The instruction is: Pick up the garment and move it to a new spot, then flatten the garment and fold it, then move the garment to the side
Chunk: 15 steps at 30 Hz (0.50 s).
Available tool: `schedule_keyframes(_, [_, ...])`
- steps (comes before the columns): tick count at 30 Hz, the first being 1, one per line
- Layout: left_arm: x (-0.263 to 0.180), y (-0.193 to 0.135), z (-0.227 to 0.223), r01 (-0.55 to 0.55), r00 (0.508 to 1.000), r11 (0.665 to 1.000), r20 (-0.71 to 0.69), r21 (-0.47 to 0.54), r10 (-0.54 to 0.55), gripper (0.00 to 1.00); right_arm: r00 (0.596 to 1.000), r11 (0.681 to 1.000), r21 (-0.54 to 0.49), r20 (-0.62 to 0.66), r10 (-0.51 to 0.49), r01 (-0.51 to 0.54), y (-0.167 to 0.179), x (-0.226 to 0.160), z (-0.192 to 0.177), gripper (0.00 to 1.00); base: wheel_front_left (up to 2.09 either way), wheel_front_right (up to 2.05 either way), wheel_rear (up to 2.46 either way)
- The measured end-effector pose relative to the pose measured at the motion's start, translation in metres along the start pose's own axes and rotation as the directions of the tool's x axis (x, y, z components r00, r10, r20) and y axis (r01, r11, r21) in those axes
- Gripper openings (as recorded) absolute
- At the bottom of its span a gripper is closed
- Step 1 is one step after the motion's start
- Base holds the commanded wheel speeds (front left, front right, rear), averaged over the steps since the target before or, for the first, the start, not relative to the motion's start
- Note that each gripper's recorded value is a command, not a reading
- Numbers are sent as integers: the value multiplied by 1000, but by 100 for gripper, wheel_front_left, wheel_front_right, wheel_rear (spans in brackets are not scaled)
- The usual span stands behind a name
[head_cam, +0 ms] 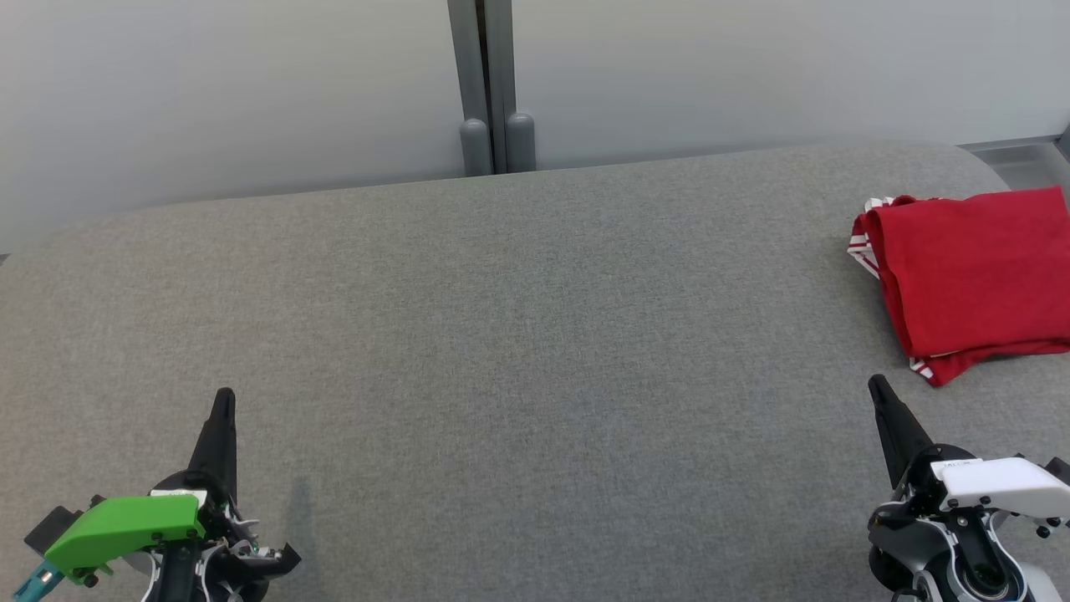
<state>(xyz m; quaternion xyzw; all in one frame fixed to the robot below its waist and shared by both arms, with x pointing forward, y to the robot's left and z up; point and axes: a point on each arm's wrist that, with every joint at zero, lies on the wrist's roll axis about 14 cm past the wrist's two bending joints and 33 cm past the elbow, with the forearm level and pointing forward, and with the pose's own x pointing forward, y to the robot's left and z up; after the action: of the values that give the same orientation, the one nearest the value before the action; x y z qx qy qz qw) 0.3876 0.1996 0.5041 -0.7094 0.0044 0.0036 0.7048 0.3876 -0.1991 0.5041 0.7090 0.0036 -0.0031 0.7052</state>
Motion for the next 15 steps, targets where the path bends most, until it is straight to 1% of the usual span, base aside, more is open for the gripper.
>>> schedule_keyframes(15, [0, 0, 0, 0, 1000, 1000, 1, 0, 0, 0, 1000, 1000, 0, 0, 0, 0, 0, 0, 0, 0, 0, 0, 0])
